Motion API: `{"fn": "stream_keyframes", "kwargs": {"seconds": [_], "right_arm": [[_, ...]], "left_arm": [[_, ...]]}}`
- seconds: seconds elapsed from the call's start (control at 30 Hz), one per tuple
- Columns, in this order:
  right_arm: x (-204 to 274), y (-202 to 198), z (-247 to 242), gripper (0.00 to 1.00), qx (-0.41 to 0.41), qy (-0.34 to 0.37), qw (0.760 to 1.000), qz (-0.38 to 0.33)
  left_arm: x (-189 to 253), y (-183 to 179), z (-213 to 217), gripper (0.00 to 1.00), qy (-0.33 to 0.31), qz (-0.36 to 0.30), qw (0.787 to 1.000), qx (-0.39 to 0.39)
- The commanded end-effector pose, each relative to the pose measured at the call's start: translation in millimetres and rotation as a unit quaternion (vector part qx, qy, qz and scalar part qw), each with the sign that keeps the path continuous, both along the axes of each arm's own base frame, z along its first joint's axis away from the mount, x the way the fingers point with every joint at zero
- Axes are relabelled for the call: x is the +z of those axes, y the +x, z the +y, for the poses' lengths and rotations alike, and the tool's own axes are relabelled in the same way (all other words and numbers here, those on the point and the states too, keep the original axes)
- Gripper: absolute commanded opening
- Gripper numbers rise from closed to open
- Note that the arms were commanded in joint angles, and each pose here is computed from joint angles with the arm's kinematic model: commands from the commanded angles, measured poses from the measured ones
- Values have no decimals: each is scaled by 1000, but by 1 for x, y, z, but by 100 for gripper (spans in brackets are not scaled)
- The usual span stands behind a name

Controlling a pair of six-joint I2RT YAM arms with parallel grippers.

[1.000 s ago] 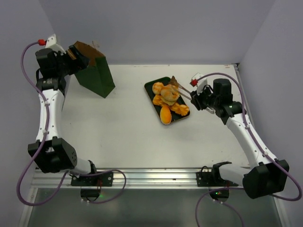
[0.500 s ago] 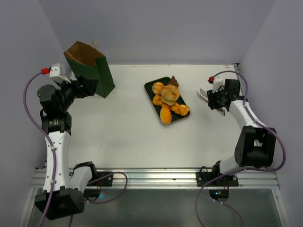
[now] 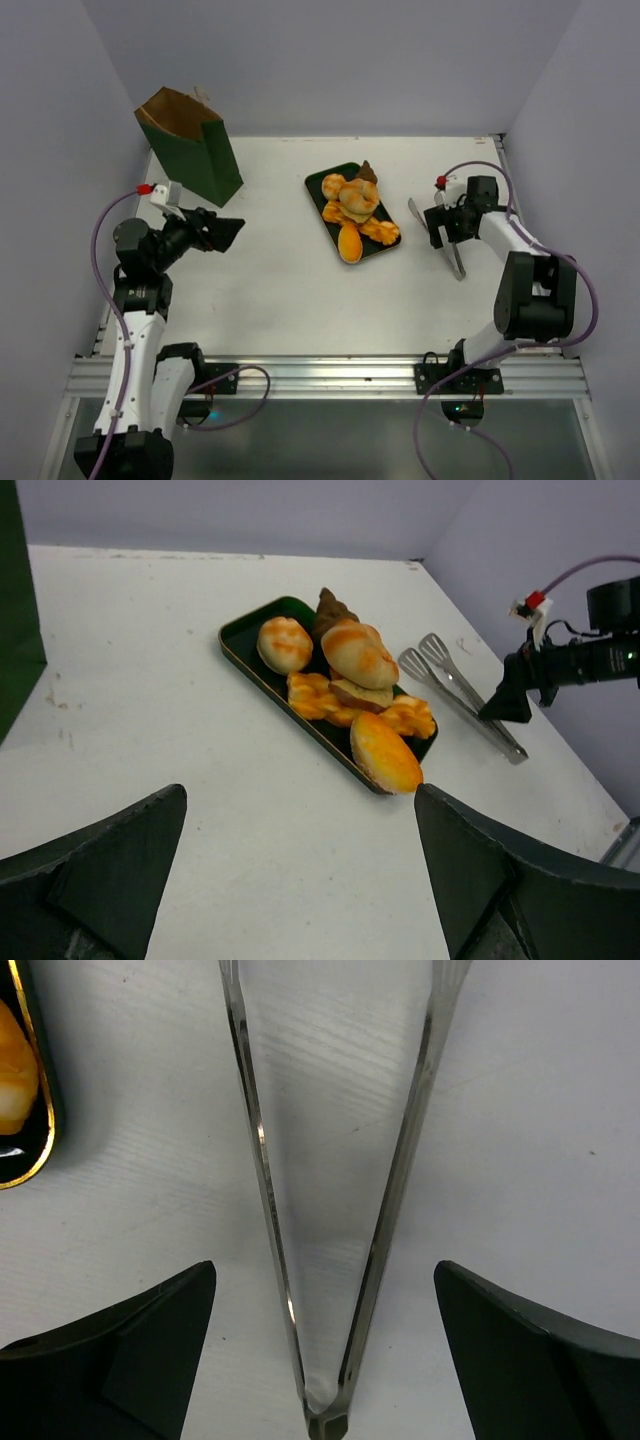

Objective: Take the fake bread out of the paper bag

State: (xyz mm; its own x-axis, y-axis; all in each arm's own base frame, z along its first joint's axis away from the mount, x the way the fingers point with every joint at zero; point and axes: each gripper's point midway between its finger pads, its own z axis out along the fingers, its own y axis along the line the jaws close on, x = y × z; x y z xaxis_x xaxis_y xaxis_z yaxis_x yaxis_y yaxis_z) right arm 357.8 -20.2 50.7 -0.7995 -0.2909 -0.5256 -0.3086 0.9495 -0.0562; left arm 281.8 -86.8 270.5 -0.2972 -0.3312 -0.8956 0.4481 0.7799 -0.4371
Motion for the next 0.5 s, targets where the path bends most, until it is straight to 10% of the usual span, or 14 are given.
{"fn": "stream_keyframes", "kwargs": {"seconds": [0.0, 0.47], "right_arm": [[59, 9, -10, 96, -27, -17, 996, -78], [185, -37, -20, 99, -174, 15, 957, -232]], "left_arm": [[-16, -12, -9, 100, 41, -2, 999, -21], [-64, -22, 0, 100, 83, 40, 995, 24]]}}
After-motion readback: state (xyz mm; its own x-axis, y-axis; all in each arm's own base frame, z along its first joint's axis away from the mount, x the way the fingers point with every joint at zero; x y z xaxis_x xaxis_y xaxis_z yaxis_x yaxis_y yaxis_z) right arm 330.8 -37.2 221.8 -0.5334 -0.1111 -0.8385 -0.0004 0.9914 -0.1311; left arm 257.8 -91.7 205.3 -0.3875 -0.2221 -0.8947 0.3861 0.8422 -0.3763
